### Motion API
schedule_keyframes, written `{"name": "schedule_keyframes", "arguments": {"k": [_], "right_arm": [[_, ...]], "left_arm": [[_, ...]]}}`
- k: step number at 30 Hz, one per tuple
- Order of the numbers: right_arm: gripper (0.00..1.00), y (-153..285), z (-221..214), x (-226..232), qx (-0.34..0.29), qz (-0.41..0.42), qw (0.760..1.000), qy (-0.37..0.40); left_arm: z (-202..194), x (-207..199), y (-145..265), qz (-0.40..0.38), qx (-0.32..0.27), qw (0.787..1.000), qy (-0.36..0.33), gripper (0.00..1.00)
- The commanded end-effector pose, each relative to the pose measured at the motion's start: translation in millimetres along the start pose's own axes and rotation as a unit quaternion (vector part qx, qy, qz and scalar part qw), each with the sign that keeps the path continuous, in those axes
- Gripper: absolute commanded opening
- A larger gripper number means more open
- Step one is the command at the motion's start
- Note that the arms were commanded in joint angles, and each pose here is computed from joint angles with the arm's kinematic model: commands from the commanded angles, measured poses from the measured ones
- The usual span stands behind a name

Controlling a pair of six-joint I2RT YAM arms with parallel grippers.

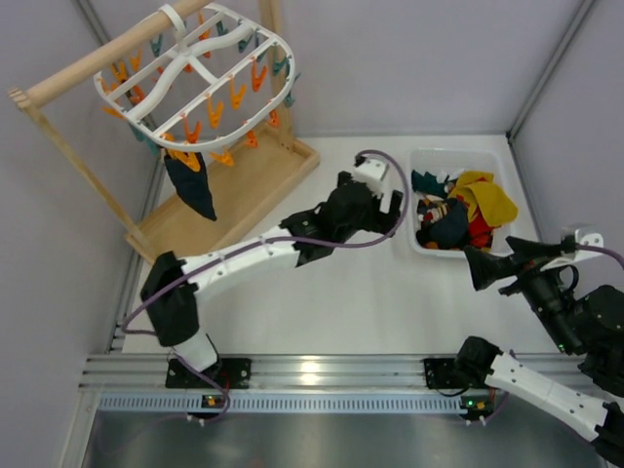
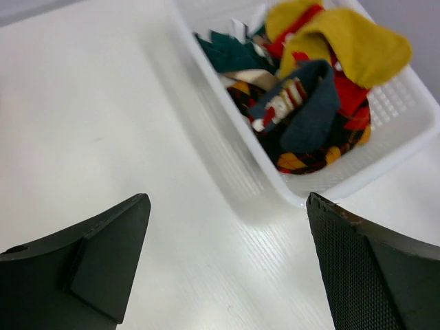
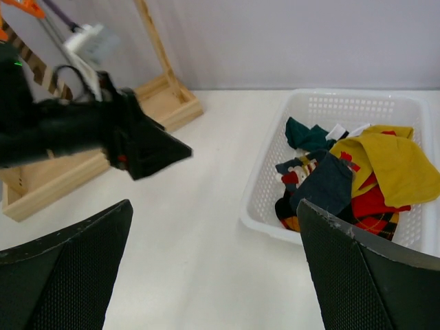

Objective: Remove the socks clipped to the hanger

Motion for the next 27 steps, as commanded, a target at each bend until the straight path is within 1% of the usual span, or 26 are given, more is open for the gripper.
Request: {"name": "schedule_keyframes", "arguments": {"k": [1, 2, 3, 4, 5, 6, 8, 9, 10, 11, 12, 13, 14, 16, 17, 19, 20, 21, 23, 24, 25, 26, 27], "right_arm": [[1.0, -16, -4, 17, 0.002, 0.017, 1.0, -0.009], [1.0, -22, -14, 20, 0.012, 0.019, 1.0, -0.003], [1.0, -28, -21, 25, 0.022, 0.023, 0.999, 0.003], [0.99, -33, -25, 31, 0.024, 0.031, 0.999, 0.003], [0.99, -39, -37, 37, 0.039, 0.038, 0.998, 0.01], [0.99, -46, -48, 48, 0.058, 0.057, 0.997, 0.015], [0.99, -62, -67, 66, 0.073, 0.08, 0.994, 0.008], [1.0, -67, -70, 71, 0.073, 0.086, 0.994, 0.002], [0.99, -72, -75, 76, 0.075, 0.092, 0.993, 0.0], [1.0, -81, -83, 87, 0.075, 0.108, 0.991, -0.005], [1.0, -85, -87, 92, 0.075, 0.117, 0.99, -0.005], [0.99, -90, -91, 98, 0.077, 0.125, 0.989, -0.007], [1.0, -100, -96, 111, 0.078, 0.143, 0.987, -0.008], [1.0, -111, -103, 125, 0.083, 0.165, 0.983, -0.002], [0.99, -119, -117, 137, 0.103, 0.185, 0.977, 0.005], [0.99, -131, -111, 159, 0.086, 0.225, 0.97, -0.003], [1.0, -138, -120, 177, 0.106, 0.266, 0.958, 0.001], [1.0, -144, -113, 191, 0.09, 0.296, 0.951, -0.006], [1.0, -158, -122, 215, 0.103, 0.342, 0.934, -0.002], [0.99, -165, -123, 224, 0.101, 0.358, 0.928, 0.004], [0.99, -172, -120, 235, 0.09, 0.374, 0.923, 0.005], [0.99, -186, -126, 250, 0.1, 0.393, 0.914, 0.011], [1.0, -194, -129, 257, 0.1, 0.4, 0.911, 0.021]], "left_arm": [[-27, 58, 41, 0.131, -0.019, 0.99, 0.048, 0.99], [-34, 66, 54, 0.142, -0.021, 0.988, 0.058, 0.99], [-52, 80, 76, 0.155, -0.017, 0.986, 0.062, 0.99], [-59, 87, 89, 0.161, -0.018, 0.984, 0.079, 0.99], [-69, 95, 101, 0.171, -0.013, 0.981, 0.087, 0.99], [-82, 106, 124, 0.179, -0.014, 0.978, 0.102, 0.99], [-106, 118, 147, 0.194, 0.007, 0.973, 0.123, 0.99], [-111, 125, 166, 0.196, -0.002, 0.971, 0.139, 0.99], [-118, 130, 176, 0.205, 0.005, 0.966, 0.155, 0.99], [-130, 138, 190, 0.219, 0.026, 0.964, 0.147, 0.99], [-133, 143, 201, 0.229, 0.034, 0.962, 0.148, 0.99], [-127, 146, 214, 0.231, 0.021, 0.959, 0.164, 0.99], [-134, 149, 225, 0.235, 0.04, 0.958, 0.158, 0.99], [-119, 145, 241, 0.209, 0.026, 0.963, 0.166, 0.99], [-116, 146, 247, 0.208, 0.028, 0.963, 0.166, 0.99], [-104, 153, 268, 0.223, 0.029, 0.962, 0.157, 0.99], [-97, 159, 275, 0.238, 0.021, 0.959, 0.152, 0.99], [-88, 162, 286, 0.241, 0.021, 0.96, 0.139, 0.99], [-73, 161, 295, 0.233, 0.01, 0.964, 0.127, 0.99], [-59, 161, 302, 0.226, -0.006, 0.967, 0.116, 0.99], [-52, 162, 305, 0.226, -0.013, 0.968, 0.107, 0.99], [-47, 165, 309, 0.23, -0.02, 0.968, 0.095, 0.99], [-36, 171, 318, 0.241, -0.034, 0.967, 0.072, 0.99]]}}
Point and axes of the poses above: each gripper's point midway between its finger pads, its own y axis back along the fingers, its own x axis along the line the jaws close on, z = x × y, the point moved 2 cm from there along y, back along the fingers, and after that the axes turned 1 degree about -y, right-handed, at the moved point
